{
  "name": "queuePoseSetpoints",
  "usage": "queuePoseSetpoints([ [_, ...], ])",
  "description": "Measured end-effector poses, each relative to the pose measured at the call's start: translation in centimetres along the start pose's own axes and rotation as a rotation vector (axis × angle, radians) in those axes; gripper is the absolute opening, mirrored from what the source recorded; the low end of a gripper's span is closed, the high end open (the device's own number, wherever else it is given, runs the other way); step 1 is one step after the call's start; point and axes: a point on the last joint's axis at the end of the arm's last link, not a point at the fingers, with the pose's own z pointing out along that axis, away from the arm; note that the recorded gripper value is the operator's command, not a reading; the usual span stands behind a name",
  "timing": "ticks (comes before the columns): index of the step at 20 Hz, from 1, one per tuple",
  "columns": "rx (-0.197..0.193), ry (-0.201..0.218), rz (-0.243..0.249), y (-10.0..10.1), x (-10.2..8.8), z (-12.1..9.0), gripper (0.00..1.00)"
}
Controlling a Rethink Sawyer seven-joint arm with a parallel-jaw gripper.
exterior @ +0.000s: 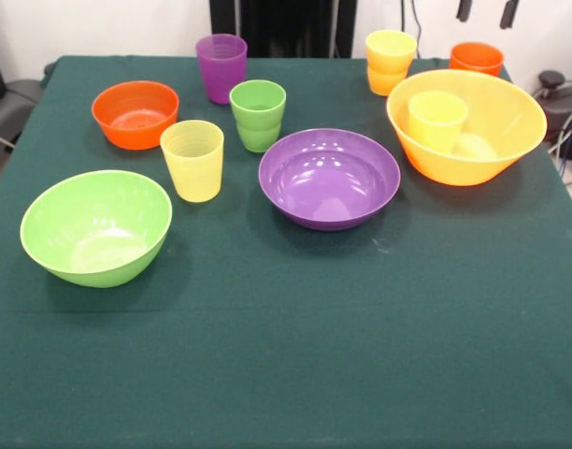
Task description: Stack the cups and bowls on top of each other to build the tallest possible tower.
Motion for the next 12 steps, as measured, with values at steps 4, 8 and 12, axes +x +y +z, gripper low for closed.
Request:
queuePoseSetpoints([
  [4,0.013,0.014,-0.008,-0.3,0.9,0.8,1.0],
  [8,0.024,0.026,-0.017,-0.6,1.7,1.1,1.0],
  [12,0.028,0.033,-0.024,-0.4,2.4,1.3,1.0],
])
